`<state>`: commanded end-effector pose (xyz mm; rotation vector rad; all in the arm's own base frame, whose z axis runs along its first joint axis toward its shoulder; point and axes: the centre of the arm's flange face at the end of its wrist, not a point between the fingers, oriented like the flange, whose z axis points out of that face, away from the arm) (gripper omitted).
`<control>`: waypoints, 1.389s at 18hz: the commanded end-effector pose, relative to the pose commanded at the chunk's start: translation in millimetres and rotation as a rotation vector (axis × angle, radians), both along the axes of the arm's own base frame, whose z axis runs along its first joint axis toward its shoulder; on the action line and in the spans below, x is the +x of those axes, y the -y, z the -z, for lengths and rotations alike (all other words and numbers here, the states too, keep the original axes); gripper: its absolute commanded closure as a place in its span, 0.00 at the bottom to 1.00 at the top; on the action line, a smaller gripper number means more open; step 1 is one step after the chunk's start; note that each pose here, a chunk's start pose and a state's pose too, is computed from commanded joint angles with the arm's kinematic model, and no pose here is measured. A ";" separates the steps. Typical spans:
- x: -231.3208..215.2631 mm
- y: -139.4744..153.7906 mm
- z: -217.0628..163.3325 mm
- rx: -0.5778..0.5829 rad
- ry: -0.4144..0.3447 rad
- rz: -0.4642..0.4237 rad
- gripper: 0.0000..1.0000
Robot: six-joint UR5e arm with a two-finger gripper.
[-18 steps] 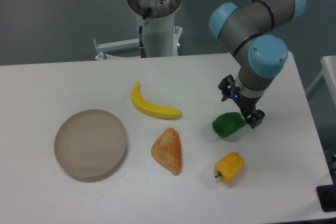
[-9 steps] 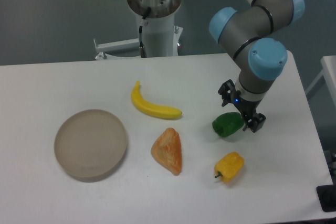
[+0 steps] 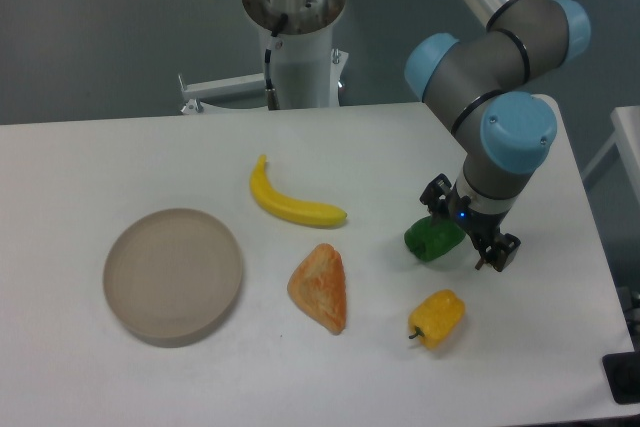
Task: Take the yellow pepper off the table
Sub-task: 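Lower the gripper over the yellow pepper and close on it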
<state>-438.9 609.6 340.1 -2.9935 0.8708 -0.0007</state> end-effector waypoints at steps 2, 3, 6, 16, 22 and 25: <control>3.9 -13.7 5.9 0.001 -0.001 0.015 0.00; 0.1 -19.0 9.3 0.002 -0.004 0.003 0.00; 3.4 -44.3 25.7 0.010 -0.006 0.003 0.00; 10.6 -69.7 67.0 0.008 0.006 0.031 0.00; 19.5 -68.8 84.5 -0.010 0.022 0.038 0.00; 20.7 -69.3 88.2 -0.008 0.020 0.041 0.00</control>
